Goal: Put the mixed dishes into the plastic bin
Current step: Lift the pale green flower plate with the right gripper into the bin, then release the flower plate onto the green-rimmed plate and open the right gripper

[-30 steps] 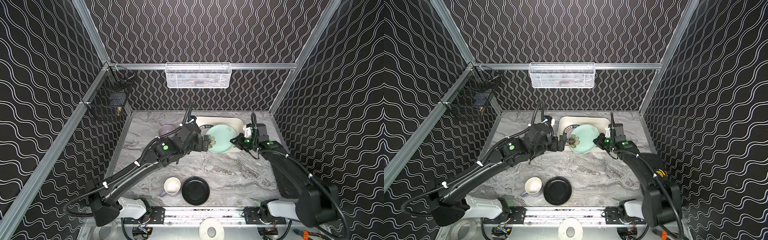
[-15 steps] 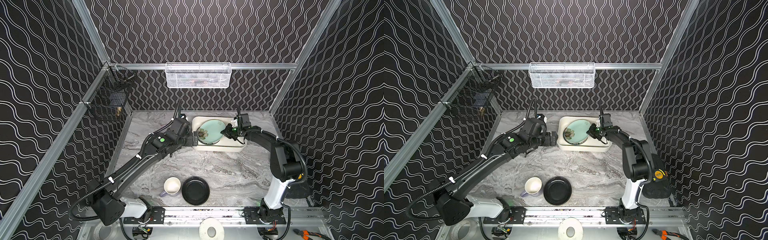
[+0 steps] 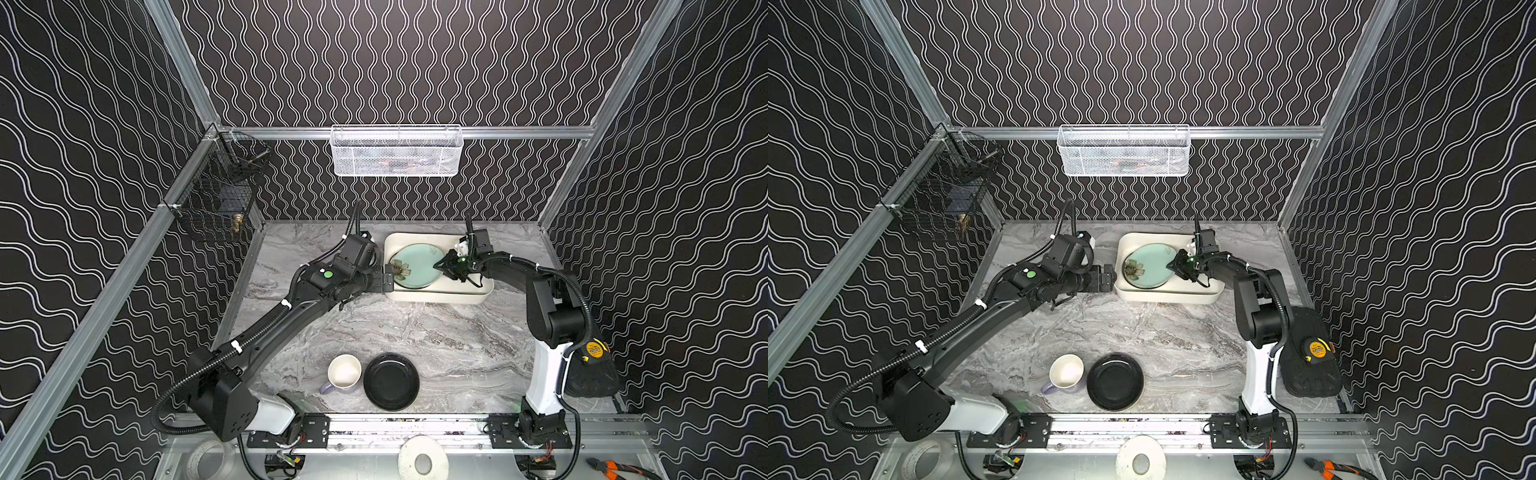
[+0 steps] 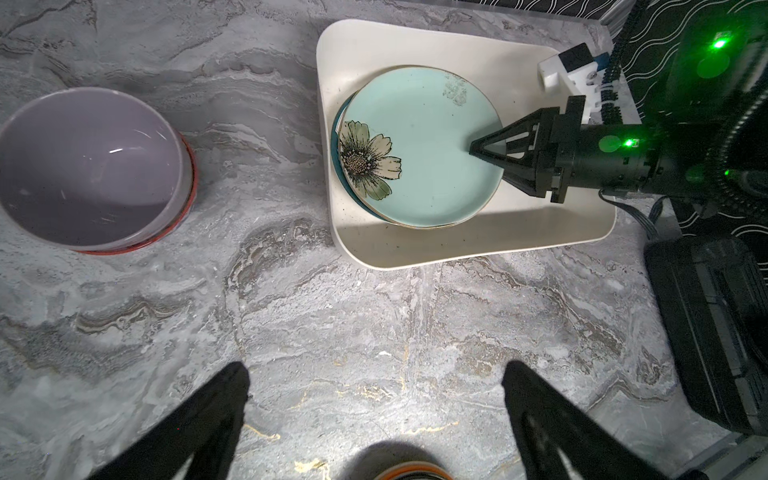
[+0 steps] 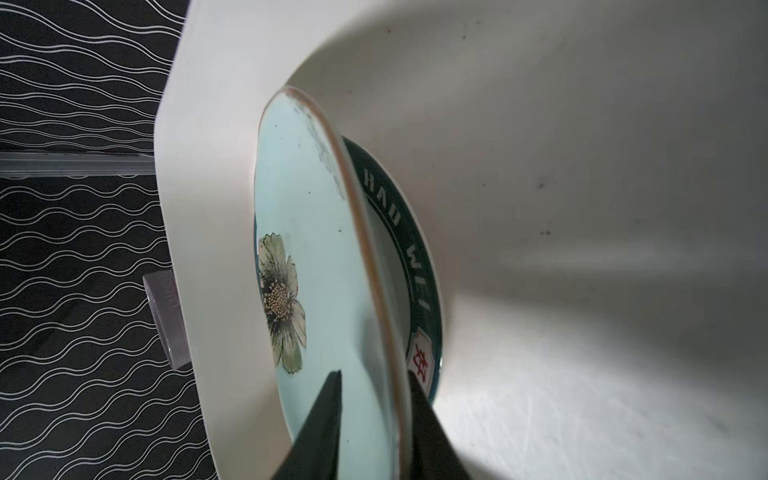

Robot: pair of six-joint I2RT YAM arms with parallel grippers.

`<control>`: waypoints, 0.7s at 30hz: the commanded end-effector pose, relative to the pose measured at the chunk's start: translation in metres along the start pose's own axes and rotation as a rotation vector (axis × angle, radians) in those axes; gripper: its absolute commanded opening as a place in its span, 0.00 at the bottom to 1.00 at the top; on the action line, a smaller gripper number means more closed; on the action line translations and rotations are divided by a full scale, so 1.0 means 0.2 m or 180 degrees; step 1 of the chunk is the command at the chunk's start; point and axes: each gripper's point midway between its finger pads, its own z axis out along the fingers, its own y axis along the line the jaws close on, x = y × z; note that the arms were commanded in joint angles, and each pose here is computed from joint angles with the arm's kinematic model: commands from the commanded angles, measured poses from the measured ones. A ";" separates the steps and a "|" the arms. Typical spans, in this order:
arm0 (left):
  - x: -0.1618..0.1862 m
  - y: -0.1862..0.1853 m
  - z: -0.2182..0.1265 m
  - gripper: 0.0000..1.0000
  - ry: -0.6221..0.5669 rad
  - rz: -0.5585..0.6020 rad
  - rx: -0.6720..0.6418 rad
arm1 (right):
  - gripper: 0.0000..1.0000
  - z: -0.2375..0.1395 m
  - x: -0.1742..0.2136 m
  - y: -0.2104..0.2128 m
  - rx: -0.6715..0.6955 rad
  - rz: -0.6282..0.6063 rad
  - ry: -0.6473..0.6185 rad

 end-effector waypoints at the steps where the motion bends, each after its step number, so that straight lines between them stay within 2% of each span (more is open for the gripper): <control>1: -0.02 -0.02 0.01 0.99 -0.0032 0.0009 0.0084 | 0.38 -0.01 -0.03 0.01 0.0036 -0.0159 -0.0045; 4: -0.01 -0.03 0.02 0.99 -0.0014 0.0004 0.0110 | 0.50 -0.01 -0.03 -0.02 0.0187 -0.0205 -0.0035; 8: 0.00 -0.03 0.02 0.99 -0.0001 -0.0002 0.0136 | 0.55 0.01 0.00 -0.01 0.0368 -0.0372 0.0013; 15: 0.00 -0.04 0.02 0.99 0.0002 0.0003 0.0176 | 0.58 0.09 0.06 0.03 0.0500 -0.0571 0.0169; 21: 0.02 -0.05 0.03 0.99 0.0043 0.0030 0.0204 | 0.61 0.12 0.08 -0.02 0.0699 -0.0630 0.0267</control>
